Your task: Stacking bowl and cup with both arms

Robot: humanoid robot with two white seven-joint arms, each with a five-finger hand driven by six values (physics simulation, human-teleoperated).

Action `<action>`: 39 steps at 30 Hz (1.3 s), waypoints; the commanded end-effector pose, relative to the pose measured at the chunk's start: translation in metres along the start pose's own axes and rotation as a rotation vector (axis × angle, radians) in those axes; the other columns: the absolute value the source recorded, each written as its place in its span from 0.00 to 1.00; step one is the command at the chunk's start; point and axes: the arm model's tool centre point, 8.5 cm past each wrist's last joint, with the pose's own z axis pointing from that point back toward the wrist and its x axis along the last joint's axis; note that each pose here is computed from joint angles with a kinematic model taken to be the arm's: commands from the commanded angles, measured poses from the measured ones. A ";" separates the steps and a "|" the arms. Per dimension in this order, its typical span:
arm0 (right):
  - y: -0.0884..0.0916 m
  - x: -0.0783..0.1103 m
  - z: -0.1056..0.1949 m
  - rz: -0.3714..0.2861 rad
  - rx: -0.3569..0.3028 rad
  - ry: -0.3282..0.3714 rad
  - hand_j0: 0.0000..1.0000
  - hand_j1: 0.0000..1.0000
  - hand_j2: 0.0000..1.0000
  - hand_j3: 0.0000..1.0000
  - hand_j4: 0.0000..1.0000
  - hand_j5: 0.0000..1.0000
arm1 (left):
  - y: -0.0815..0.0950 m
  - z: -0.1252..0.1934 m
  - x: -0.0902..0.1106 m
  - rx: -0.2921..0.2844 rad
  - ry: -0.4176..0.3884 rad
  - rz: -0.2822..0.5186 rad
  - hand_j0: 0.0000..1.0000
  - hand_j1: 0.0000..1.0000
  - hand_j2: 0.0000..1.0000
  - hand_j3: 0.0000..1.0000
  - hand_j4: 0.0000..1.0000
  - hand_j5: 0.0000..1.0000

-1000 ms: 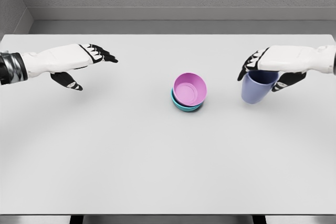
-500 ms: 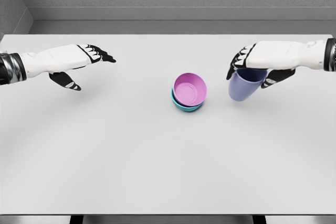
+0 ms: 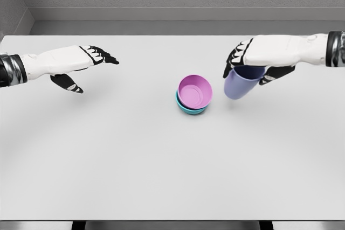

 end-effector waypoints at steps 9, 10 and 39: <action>-0.012 0.008 -0.007 0.023 -0.019 -0.029 0.71 0.71 0.71 0.71 0.71 0.71 | 0.001 0.001 0.000 0.004 0.002 0.004 1.00 1.00 1.00 1.00 1.00 1.00; -0.014 0.009 -0.007 0.028 -0.020 -0.031 0.71 0.71 0.71 0.71 0.71 0.71 | 0.001 0.001 -0.001 0.003 0.003 0.005 1.00 1.00 1.00 1.00 1.00 1.00; -0.036 0.027 -0.048 0.055 -0.039 -0.112 0.71 0.71 0.71 0.71 0.71 0.71 | 0.000 0.002 -0.001 0.000 0.004 0.004 1.00 1.00 1.00 1.00 1.00 1.00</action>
